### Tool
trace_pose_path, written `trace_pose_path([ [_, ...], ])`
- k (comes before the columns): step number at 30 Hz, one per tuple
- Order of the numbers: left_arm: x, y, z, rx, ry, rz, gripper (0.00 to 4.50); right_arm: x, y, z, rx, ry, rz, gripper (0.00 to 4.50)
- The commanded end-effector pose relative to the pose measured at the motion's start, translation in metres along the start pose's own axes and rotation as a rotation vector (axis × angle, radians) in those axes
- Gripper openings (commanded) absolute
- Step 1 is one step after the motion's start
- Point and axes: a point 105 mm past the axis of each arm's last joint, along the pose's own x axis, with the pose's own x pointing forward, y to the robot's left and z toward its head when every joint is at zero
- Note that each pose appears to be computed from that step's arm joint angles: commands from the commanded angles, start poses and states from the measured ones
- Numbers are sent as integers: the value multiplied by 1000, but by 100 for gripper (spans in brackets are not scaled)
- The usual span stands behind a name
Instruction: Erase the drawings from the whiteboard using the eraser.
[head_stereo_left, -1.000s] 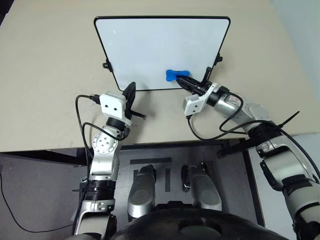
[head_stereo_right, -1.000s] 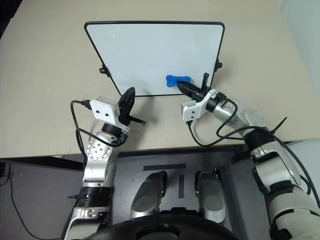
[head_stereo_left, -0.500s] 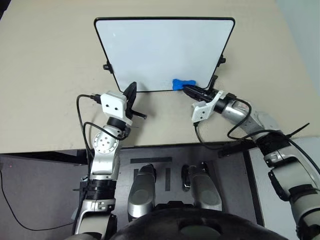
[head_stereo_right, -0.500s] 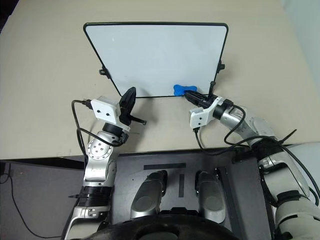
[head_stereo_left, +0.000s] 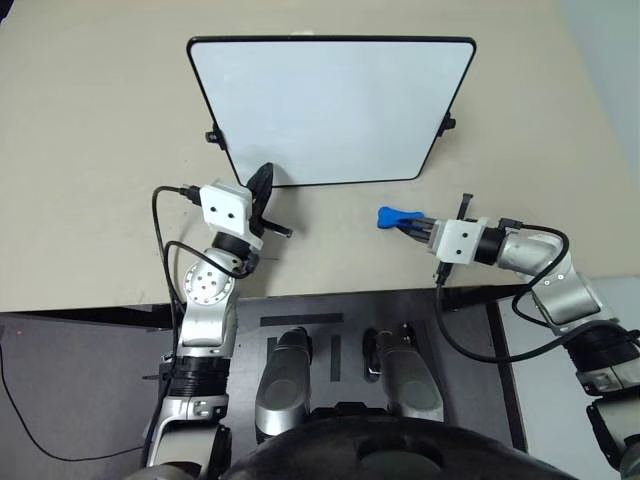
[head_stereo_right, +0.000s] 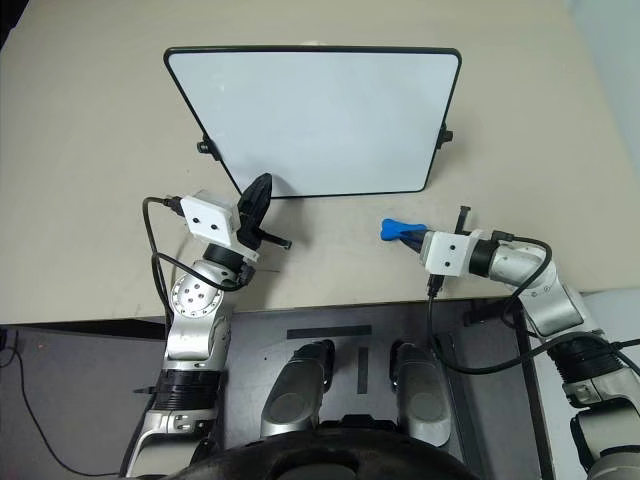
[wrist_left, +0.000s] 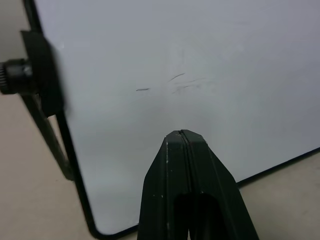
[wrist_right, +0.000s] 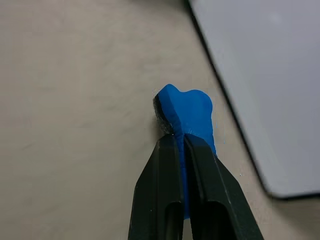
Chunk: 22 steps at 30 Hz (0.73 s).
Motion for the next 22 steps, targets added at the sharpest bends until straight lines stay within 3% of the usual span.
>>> trace_pose_path([
  [1,2,3,8,13,-33,-7,0,1,-10,10,15,-40,-28,57],
  [13,-4,13,13,41,-27,7,0,-4,-21,23,75,-105,-92,445],
  [22,-5,14,16,57,-3,-42,0,-17,-27,35,190,-157,-196,449],
])
